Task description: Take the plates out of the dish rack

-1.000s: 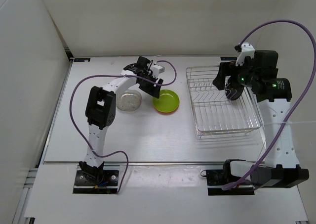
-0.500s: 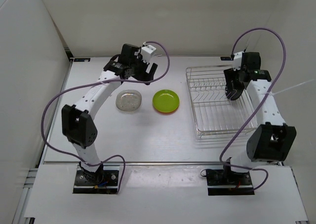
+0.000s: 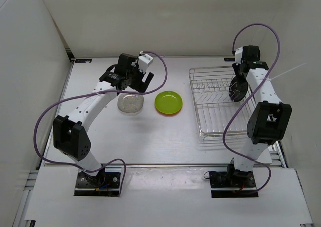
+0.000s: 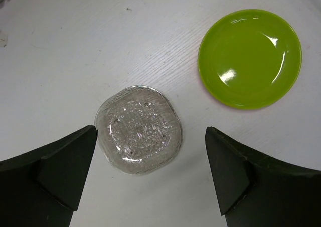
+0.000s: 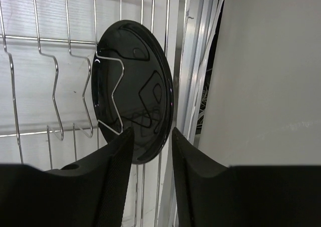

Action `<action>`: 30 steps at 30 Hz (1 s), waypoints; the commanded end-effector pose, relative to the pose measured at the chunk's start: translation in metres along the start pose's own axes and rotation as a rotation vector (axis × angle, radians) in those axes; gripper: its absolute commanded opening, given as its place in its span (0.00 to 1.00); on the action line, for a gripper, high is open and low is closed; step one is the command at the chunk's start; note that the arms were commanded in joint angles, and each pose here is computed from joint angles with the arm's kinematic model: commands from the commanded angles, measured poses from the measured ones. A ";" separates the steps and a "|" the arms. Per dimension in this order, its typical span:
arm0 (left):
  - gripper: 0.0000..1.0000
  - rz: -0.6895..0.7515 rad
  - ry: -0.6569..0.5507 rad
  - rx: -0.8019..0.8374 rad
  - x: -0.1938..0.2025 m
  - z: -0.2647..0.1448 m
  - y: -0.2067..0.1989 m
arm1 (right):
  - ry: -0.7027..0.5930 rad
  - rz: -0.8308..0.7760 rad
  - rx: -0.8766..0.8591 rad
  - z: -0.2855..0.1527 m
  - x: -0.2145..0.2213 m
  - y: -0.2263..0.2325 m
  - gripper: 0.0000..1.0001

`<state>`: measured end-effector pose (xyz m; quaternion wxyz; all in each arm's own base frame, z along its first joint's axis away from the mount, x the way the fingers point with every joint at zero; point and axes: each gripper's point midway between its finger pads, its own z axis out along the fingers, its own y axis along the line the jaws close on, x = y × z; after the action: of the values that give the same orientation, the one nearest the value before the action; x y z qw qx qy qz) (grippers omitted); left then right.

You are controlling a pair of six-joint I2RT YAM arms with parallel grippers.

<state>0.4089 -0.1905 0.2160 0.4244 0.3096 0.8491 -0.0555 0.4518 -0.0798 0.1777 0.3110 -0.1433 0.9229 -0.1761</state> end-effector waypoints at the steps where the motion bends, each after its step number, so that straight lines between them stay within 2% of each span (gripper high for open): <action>1: 1.00 0.015 -0.091 -0.051 -0.024 -0.024 0.009 | -0.061 0.002 0.055 0.000 -0.025 -0.018 0.40; 11: 1.00 0.015 -0.094 -0.042 -0.025 -0.024 0.007 | -0.053 0.003 0.072 0.017 -0.033 -0.021 0.40; 23: 1.00 0.015 -0.094 -0.042 -0.025 -0.024 0.007 | -0.008 0.003 0.091 0.035 -0.022 -0.028 0.42; 26: 1.00 0.015 -0.094 -0.042 -0.025 -0.024 0.007 | 0.001 0.010 0.086 0.037 -0.018 -0.025 0.33; 27: 1.00 0.015 -0.094 -0.042 -0.025 -0.024 0.007 | 0.001 0.010 0.086 0.037 -0.018 -0.025 0.26; 30: 1.00 0.015 -0.094 -0.042 -0.025 -0.024 0.007 | 0.008 0.018 0.082 0.039 -0.015 -0.023 0.20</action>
<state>0.4126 -0.1885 0.2187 0.4319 0.3081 0.8464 -0.0468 0.4785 -0.0990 0.1523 0.2875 -0.1337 0.9269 -0.2005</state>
